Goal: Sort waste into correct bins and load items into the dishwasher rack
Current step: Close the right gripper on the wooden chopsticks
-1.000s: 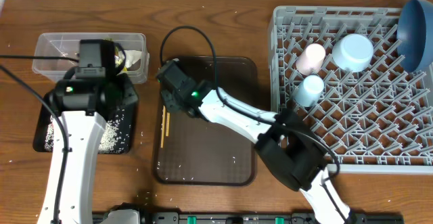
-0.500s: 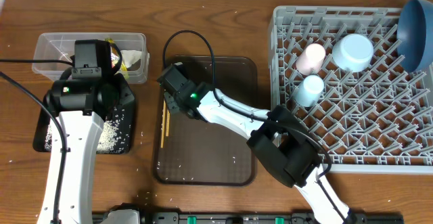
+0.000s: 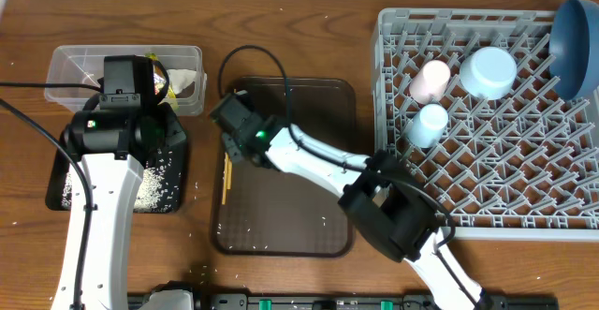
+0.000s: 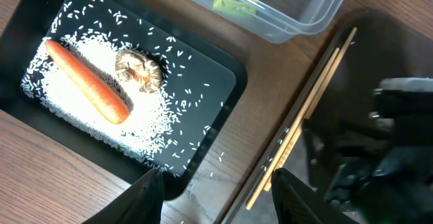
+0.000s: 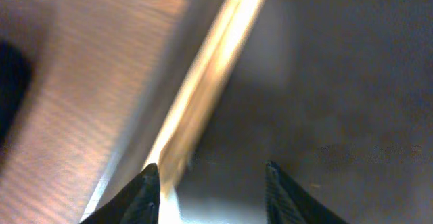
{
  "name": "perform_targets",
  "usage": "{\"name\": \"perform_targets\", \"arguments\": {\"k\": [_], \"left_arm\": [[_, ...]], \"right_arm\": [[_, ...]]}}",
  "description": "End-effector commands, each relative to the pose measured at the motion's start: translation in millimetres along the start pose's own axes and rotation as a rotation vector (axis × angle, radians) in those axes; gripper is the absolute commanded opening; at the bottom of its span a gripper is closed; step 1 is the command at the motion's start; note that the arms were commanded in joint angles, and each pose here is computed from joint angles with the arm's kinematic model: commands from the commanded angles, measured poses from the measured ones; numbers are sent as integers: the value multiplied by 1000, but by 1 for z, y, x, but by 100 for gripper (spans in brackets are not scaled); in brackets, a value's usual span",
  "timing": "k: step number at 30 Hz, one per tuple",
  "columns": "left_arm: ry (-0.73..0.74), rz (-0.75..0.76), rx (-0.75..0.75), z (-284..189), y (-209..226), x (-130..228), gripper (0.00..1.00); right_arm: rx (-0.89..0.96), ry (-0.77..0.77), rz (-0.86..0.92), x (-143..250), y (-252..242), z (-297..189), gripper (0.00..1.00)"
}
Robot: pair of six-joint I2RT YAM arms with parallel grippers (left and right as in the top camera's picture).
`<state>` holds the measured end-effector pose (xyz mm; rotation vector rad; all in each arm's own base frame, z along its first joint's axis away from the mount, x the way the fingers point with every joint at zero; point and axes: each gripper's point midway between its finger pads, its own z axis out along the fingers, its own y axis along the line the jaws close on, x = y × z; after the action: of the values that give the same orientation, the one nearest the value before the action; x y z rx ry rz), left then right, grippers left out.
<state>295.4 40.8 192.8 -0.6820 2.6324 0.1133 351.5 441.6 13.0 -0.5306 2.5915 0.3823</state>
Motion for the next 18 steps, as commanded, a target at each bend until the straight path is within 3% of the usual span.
{"name": "perform_targets", "arguments": {"k": [1, 18], "left_arm": [[-2, -11, -13, 0, 3, -1, 52], [0, -11, -14, 0, 3, -1, 52]], "right_arm": [[17, -26, -64, 1, 14, 5, 46], [46, 51, -74, 13, 11, 3, 47]]}}
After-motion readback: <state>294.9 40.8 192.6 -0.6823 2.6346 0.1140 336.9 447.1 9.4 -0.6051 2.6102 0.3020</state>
